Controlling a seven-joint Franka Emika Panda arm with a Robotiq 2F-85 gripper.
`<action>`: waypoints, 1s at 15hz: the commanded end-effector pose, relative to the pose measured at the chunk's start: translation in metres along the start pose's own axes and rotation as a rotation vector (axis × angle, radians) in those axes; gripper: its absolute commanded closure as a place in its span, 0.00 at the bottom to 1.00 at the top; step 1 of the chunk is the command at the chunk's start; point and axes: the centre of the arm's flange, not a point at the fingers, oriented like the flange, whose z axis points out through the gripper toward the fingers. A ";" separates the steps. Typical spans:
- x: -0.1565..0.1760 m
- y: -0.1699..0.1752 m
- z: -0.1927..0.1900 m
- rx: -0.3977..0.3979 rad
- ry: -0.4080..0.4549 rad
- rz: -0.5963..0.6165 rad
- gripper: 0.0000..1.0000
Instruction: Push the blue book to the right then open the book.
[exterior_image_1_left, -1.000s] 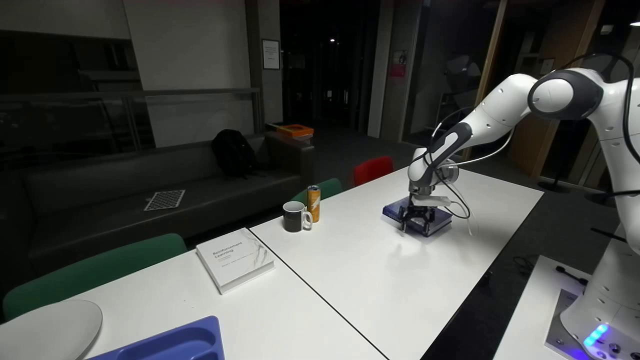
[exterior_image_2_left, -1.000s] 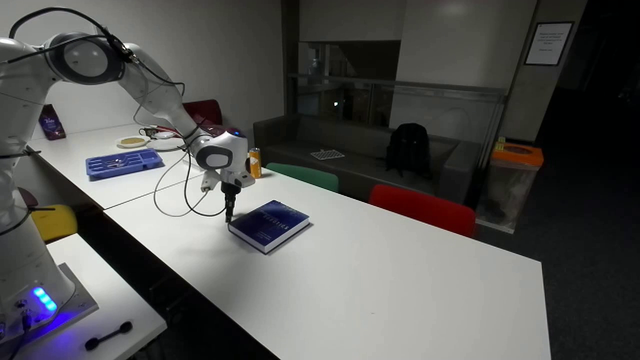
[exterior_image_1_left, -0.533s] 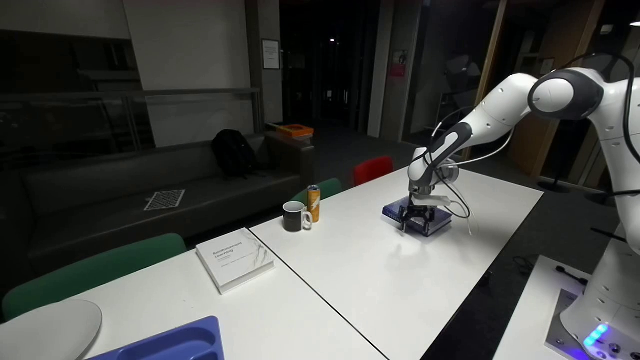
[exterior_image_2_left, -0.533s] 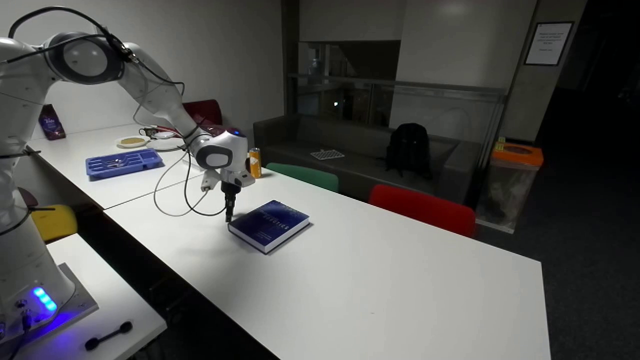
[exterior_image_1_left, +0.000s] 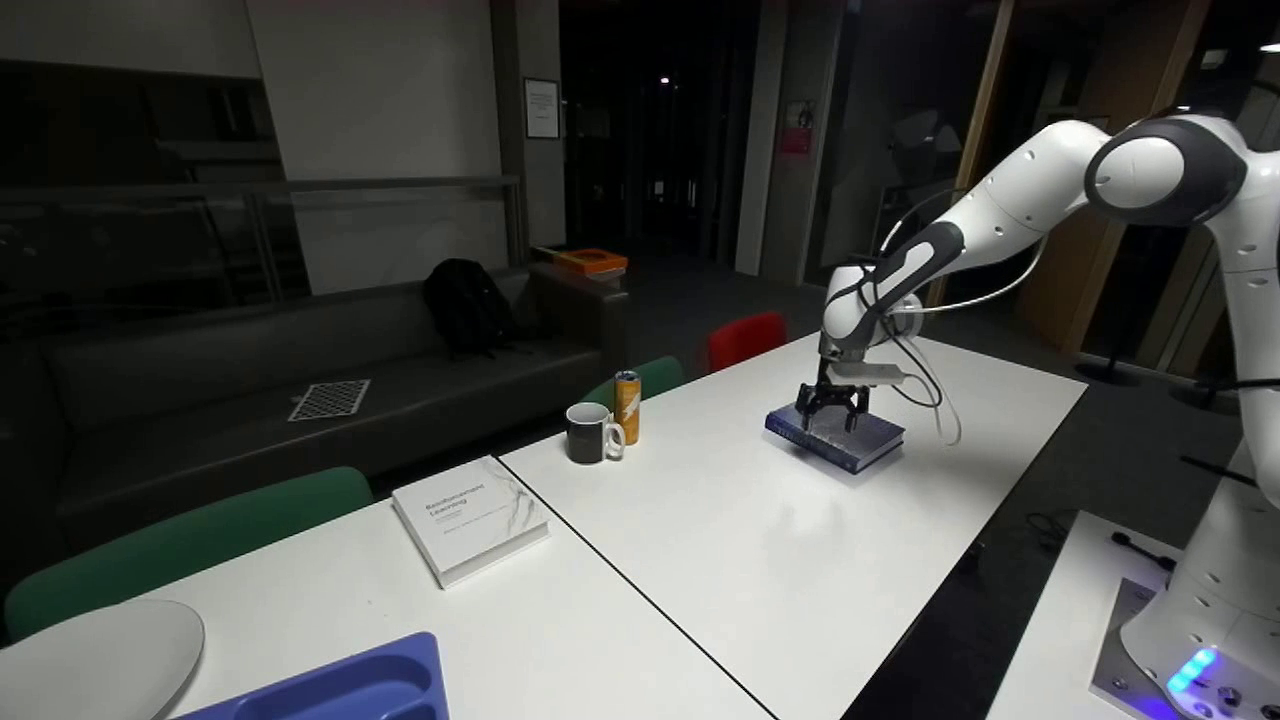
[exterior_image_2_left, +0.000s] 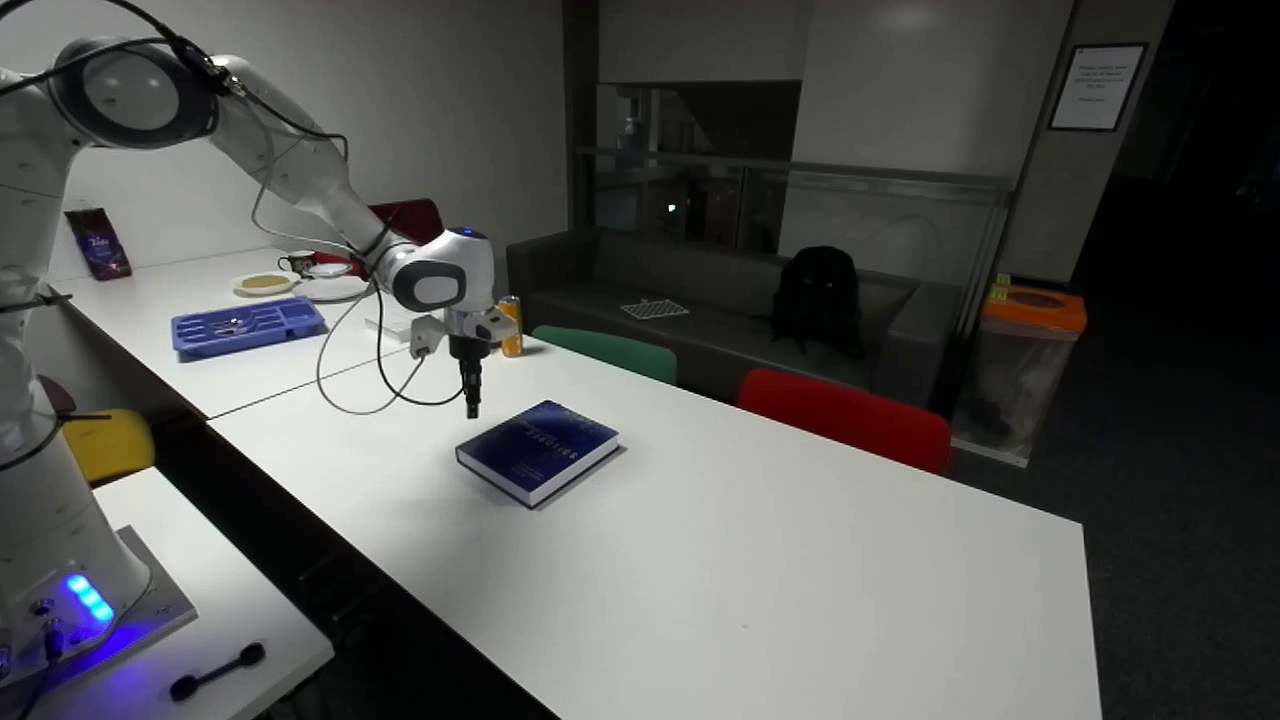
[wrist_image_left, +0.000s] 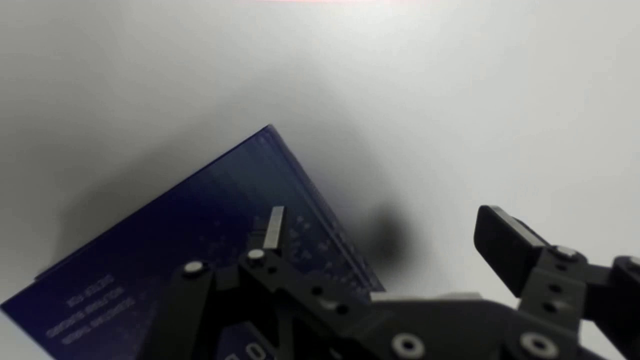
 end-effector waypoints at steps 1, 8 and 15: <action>0.004 0.020 -0.042 -0.082 0.028 -0.064 0.00; 0.029 0.080 -0.055 -0.237 0.045 -0.271 0.00; 0.035 0.122 -0.060 -0.262 0.076 -0.390 0.00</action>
